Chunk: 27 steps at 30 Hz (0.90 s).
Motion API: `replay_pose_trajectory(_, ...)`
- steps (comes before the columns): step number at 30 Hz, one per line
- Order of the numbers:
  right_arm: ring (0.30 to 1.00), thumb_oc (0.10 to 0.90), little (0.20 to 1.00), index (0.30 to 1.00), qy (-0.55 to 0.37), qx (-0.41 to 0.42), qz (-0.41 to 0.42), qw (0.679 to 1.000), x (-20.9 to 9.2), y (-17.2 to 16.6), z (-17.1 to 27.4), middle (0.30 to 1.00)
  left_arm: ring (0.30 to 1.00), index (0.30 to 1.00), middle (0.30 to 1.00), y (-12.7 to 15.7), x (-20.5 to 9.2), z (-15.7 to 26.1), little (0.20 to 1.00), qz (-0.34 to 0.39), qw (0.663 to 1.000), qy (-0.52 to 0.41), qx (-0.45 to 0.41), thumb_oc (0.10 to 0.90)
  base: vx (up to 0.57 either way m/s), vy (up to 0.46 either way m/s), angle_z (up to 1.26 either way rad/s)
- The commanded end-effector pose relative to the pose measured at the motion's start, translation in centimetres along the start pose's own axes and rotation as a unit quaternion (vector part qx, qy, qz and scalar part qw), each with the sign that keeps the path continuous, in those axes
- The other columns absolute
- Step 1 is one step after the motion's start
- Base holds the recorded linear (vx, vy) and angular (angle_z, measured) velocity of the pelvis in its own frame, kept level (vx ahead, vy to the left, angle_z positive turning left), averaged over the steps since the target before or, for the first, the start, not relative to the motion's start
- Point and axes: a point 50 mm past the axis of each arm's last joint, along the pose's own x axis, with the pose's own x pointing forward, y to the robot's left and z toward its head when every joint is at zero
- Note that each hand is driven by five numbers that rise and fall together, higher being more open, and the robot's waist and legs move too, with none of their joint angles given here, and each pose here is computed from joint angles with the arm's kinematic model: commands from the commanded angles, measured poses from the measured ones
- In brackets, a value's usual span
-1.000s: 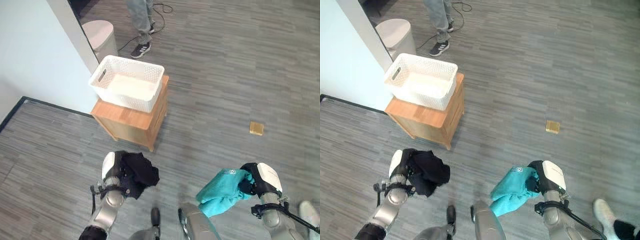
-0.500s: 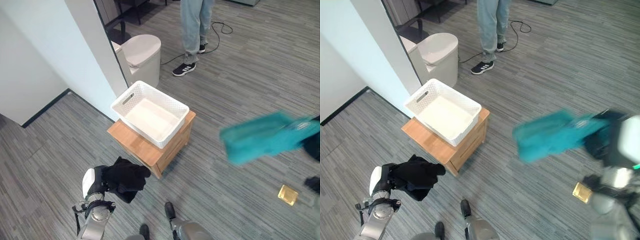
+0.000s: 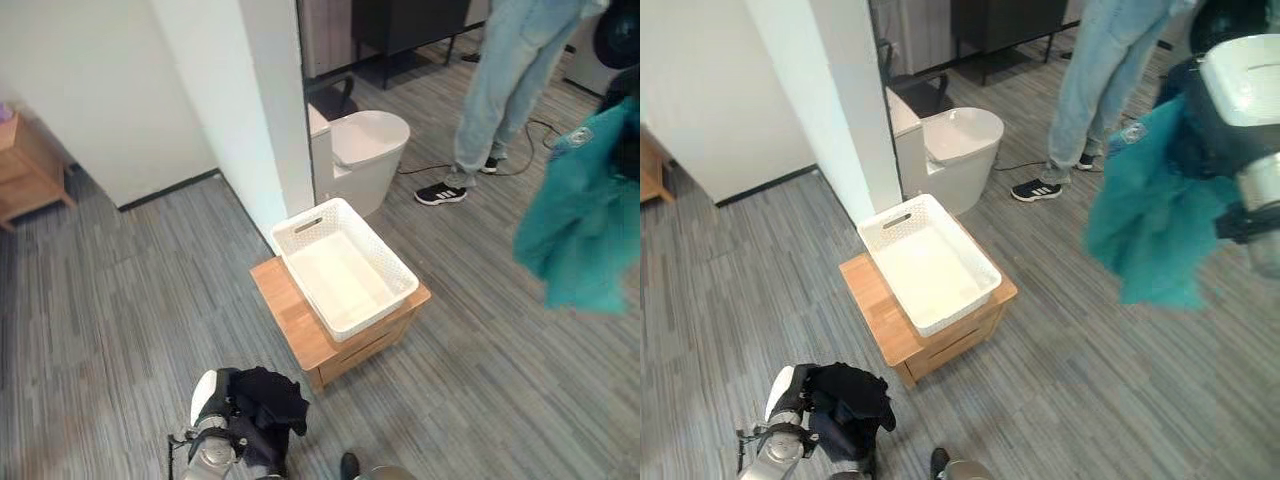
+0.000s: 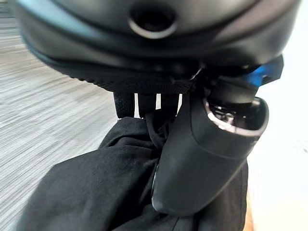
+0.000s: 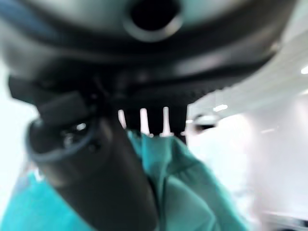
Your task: Pick up bed clothes into laundry basket.
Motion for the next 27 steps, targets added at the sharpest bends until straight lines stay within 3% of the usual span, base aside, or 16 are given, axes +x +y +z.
replay_pose_trajectory(1, 0.3, 0.4, 0.3, 0.3, 0.026, -0.016, -0.16, 0.987, 2.5, -8.0, -1.2, 0.3, 0.3, 0.3, 0.3, 3.8, 1.2, 1.3, 0.3, 0.058, 0.997, -0.051, -0.001, 0.4, 0.03, 0.001, 0.38)
replay_pose_trajectory(8, 0.3, 0.4, 0.3, 0.3, 0.015, 0.02, -0.173, 0.985, 5.5, -8.5, 0.3, 0.3, 0.3, 0.3, 0.3, 3.9, 1.1, -0.7, 0.3, 0.067, 0.998, -0.004, -0.01, 0.4, 0.03, 0.005, 0.2)
replay_pose_trajectory(27, 0.3, 0.4, 0.3, 0.3, 0.035, 0.048, -0.148, 0.987, 10.2, -7.1, 2.1, 0.3, 0.3, 0.3, 0.3, 3.6, 1.5, -0.6, 0.3, 0.063, 0.998, -0.005, 0.003, 0.4, 0.0, 0.003, 0.06)
